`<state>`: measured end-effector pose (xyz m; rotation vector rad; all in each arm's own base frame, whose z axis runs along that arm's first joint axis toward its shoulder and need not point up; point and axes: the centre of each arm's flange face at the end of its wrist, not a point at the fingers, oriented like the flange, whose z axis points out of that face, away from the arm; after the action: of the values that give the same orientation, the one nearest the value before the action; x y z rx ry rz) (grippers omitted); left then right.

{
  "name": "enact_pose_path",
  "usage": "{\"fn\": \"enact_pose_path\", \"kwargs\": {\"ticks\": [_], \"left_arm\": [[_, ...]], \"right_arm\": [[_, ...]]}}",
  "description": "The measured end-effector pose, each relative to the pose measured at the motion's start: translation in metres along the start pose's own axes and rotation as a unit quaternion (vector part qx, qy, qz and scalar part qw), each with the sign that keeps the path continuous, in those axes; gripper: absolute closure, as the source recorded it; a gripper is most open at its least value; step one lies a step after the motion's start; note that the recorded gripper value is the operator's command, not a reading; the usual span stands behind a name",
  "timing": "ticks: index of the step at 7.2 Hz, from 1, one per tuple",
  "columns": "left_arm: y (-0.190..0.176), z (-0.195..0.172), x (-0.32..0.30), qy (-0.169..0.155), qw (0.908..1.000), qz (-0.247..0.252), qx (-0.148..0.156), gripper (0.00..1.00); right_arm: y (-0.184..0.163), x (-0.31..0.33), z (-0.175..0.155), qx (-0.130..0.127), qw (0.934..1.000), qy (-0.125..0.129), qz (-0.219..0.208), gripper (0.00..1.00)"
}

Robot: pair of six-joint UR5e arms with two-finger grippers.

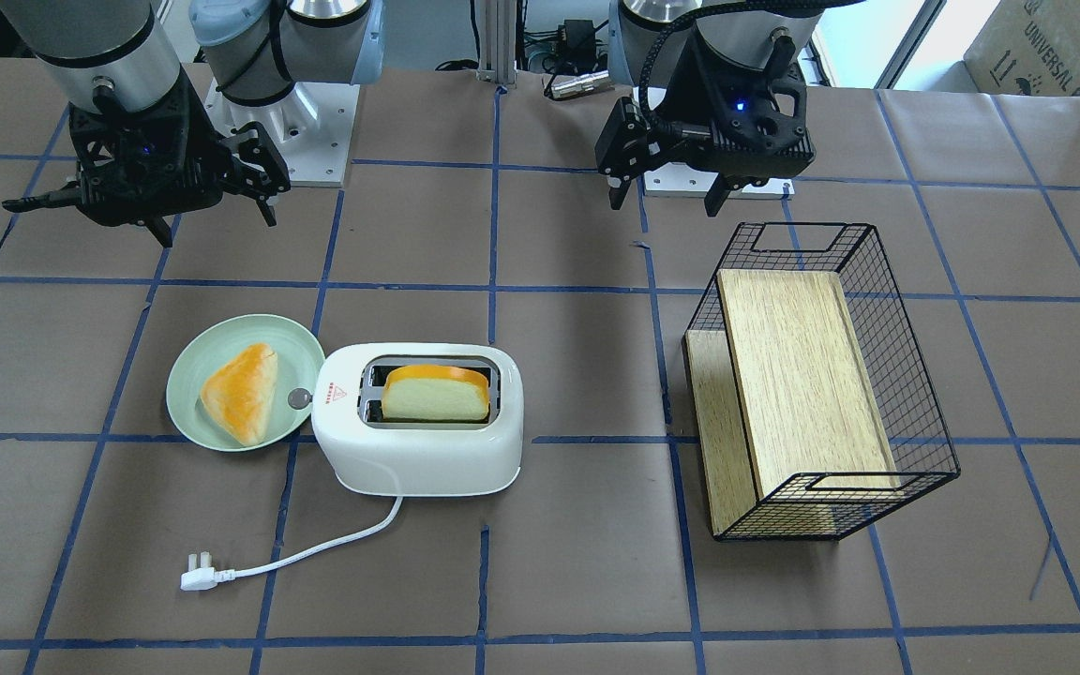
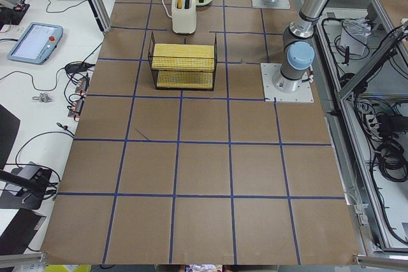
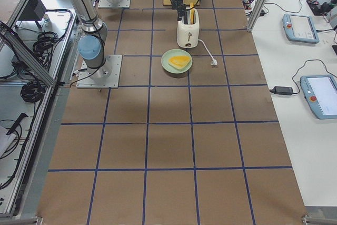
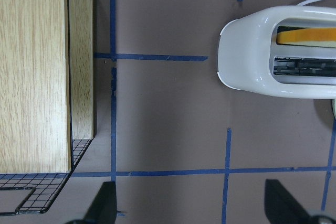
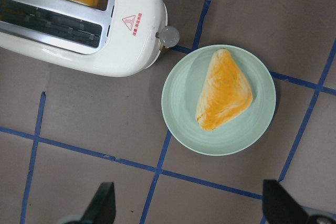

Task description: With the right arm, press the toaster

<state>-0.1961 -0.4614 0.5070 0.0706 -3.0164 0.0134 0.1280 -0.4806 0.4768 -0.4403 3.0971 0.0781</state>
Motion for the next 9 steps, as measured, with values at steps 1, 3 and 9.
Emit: {"fn": "enact_pose_path", "kwargs": {"ticks": [1,3,9], "left_arm": [[0.000,0.000,0.000,0.000,1.0000,0.000,0.000,0.00],[0.000,0.000,0.000,-0.001,1.0000,0.000,0.000,0.00],[0.000,0.000,0.000,-0.001,1.0000,0.000,0.000,0.00]], "right_arm": [[-0.001,0.001,0.005,-0.004,1.0000,-0.002,-0.005,0.11],[-0.006,0.005,0.036,-0.018,0.9949,-0.008,-0.099,0.39],[-0.059,0.013,0.103,0.062,0.8743,0.032,-0.480,0.90]]}}
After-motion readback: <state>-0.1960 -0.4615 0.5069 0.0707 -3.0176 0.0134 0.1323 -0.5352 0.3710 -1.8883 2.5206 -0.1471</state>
